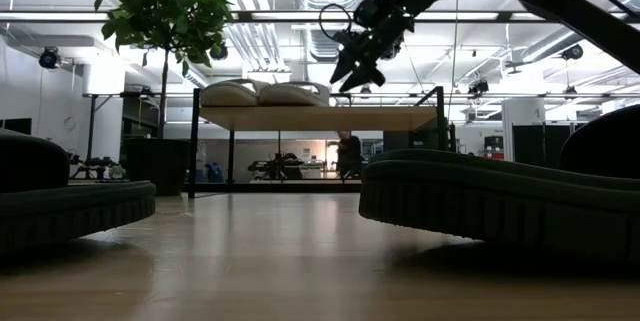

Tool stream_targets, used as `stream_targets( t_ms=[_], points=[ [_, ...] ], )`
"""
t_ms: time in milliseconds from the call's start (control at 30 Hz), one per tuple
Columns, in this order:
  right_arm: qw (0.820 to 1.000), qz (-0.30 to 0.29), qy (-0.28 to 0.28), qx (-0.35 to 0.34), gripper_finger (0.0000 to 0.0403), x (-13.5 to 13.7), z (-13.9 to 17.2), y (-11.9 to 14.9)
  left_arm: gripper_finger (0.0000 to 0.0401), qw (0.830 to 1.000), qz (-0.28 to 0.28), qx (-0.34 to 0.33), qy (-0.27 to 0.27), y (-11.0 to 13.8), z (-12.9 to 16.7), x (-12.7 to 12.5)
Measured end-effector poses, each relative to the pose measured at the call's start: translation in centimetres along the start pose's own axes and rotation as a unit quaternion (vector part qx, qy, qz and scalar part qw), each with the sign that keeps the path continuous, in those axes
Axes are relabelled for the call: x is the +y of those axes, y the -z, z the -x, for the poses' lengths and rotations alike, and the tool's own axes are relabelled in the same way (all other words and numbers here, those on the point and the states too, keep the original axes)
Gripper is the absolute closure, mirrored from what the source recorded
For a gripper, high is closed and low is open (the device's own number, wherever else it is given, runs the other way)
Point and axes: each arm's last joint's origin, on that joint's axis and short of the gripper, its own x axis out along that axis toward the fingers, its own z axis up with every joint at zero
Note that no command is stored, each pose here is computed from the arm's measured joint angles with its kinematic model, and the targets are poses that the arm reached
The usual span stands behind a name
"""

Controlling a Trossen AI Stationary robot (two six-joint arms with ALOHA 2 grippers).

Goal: Pick and place slides into the shelf
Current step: Put the grey slipper on the shelf

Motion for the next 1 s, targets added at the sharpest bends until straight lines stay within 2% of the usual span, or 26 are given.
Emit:
stream_targets(
  t_ms=[133,267,367,500,600,767,1000],
  points=[
    [0.998,0.039,-0.007,0.051,0.0226,2.1,1.3,0.8,0.0118,1.000,0.000,0.004,-0.002,0.0,0.0,0.0],
    [0.991,0.073,-0.016,0.113,0.0258,4.6,1.2,2.0,0.0118,1.000,-0.001,0.004,-0.002,0.0,0.0,0.0],
    [0.984,0.124,-0.023,0.129,0.0296,7.0,0.3,2.5,0.0118,1.000,-0.001,0.004,-0.002,0.0,0.0,0.0],
    [0.977,0.172,-0.003,0.128,0.0362,9.1,-0.4,2.6,0.0118,1.000,-0.001,0.005,-0.002,0.0,0.0,0.0],
    [0.976,0.174,0.009,0.130,0.0388,9.1,-0.4,2.6,0.0118,1.000,-0.001,0.006,-0.003,0.1,0.0,0.0],
    [0.976,0.159,0.013,0.150,0.0390,8.3,-0.8,3.2,0.0118,1.000,-0.005,0.011,-0.006,0.1,0.0,0.0],
    [0.971,0.154,0.010,0.184,0.0391,7.6,-3.1,5.1,0.0118,1.000,-0.003,0.010,-0.005,0.0,0.0,0.1]
  ],
)
